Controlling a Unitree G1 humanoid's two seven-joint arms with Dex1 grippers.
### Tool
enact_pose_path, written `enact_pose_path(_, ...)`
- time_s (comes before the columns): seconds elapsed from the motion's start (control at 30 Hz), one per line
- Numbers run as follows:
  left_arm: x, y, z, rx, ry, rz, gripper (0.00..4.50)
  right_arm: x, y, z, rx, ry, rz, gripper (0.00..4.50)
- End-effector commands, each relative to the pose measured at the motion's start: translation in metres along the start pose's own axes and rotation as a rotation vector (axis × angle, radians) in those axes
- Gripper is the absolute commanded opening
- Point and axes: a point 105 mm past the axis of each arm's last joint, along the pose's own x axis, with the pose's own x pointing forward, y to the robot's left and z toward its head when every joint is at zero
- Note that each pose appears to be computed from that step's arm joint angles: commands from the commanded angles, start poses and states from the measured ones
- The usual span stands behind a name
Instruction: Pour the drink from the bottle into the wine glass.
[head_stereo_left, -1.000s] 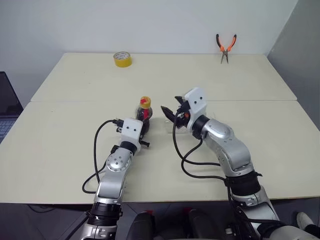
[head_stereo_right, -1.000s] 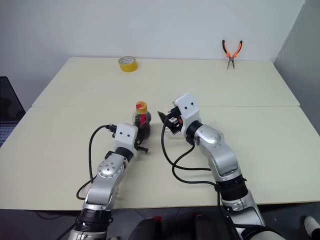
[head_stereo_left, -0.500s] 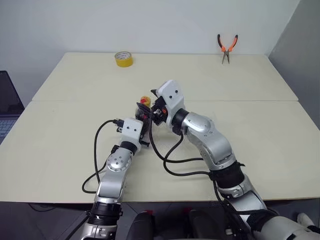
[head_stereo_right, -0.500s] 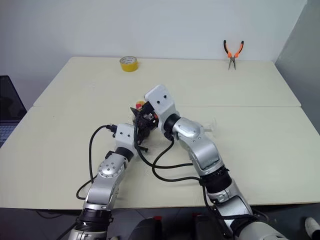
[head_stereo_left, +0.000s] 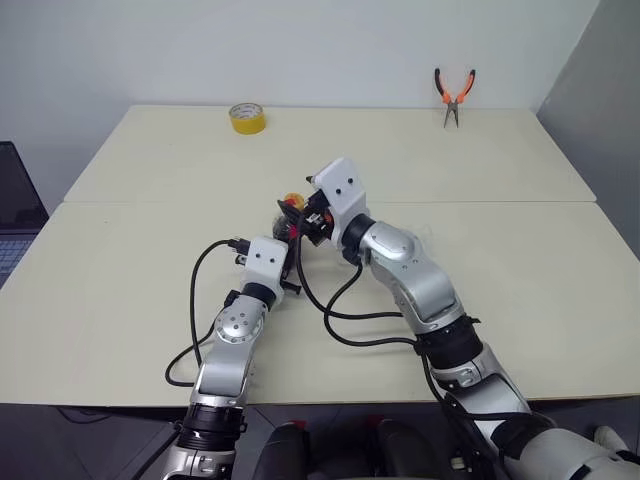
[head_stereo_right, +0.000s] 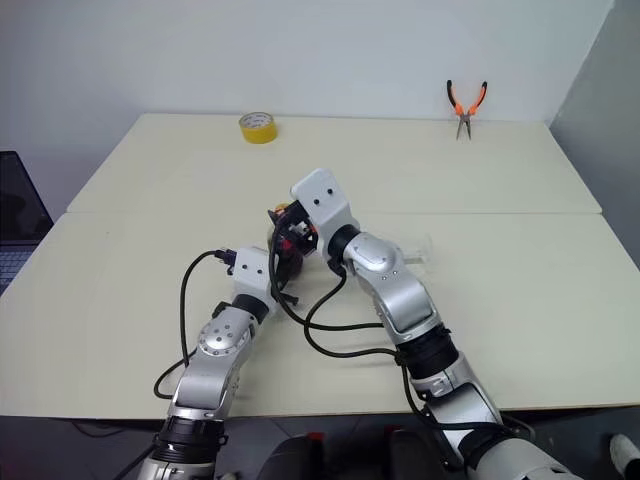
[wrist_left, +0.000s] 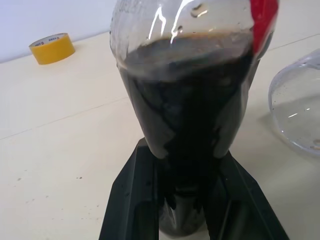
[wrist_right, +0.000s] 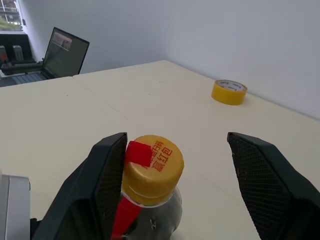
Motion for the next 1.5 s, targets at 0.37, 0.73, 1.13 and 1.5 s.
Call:
enact_pose_path(0.37, 0.001, 0.005, 0.024, 0.012, -0.091, 0.012, 0.74, -0.036, -0.035, 0.011, 0.065, -0.037, -0.127, 3.41)
enact_pose_path(0.73, 0.003, 0.005, 0.024, 0.012, -0.094, 0.009, 0.74, -0.057, -0.030, -0.003, 0.092, 0.035, -0.048, 3.41)
enact_pose_path(1.13, 0.003, 0.021, 0.034, -0.120, -0.144, 0.076, 0.72, -0.065, 0.017, 0.021, 0.075, -0.090, 0.214, 3.41)
enact_pose_path(1.5, 0.014, 0.076, 0.018, -0.306, -0.092, 0.222, 0.72, -0.068, 0.026, 0.015, 0.002, -0.117, 0.272, 3.41)
